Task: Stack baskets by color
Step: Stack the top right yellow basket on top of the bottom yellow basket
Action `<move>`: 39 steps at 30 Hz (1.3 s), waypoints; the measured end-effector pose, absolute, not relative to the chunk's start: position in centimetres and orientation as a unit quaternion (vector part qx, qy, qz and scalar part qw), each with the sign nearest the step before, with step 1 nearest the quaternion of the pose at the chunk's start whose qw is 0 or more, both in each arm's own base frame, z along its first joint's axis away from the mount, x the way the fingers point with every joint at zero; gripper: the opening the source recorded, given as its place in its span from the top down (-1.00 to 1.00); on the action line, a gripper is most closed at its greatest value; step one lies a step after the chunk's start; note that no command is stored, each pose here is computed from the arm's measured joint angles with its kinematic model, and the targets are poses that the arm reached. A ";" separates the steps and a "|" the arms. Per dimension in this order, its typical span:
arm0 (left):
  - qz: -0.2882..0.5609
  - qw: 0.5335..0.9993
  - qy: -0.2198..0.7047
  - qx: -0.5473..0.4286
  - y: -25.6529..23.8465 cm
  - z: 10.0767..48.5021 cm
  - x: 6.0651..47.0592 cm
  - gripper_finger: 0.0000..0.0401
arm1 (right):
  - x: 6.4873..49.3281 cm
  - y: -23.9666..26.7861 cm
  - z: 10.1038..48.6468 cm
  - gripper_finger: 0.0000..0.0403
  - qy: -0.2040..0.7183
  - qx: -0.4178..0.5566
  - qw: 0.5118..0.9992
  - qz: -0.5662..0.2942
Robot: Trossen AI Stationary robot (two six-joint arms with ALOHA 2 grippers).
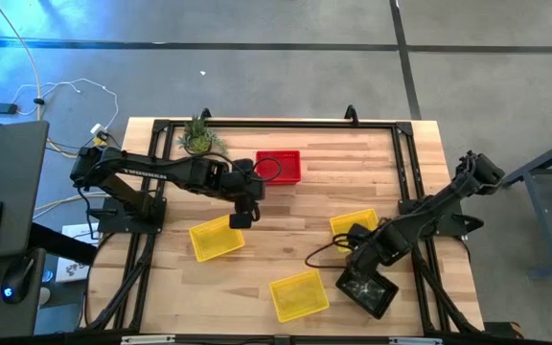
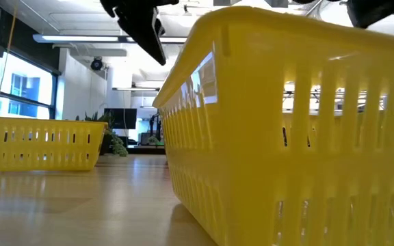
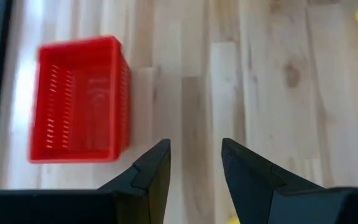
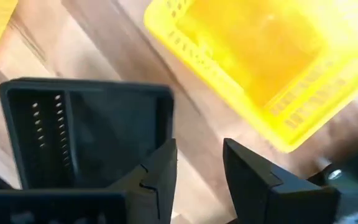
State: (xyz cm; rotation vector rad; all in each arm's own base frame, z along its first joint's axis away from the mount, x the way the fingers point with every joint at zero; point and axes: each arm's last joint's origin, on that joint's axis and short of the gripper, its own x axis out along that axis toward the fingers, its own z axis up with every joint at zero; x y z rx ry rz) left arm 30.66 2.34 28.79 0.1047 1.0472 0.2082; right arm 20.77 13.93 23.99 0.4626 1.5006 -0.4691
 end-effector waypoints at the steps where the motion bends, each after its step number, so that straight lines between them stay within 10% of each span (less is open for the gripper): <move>1: 0.095 0.858 0.503 0.045 2.3 28.7 30.6 0.36 | 20.8 13.7 24.1 0.41 0.666 0.200 0.688 -0.208; 39: 0.118 0.865 0.487 -0.034 -1.9 29.3 22.1 0.36 | 26.0 3.3 22.8 0.41 0.696 -0.039 0.717 -0.030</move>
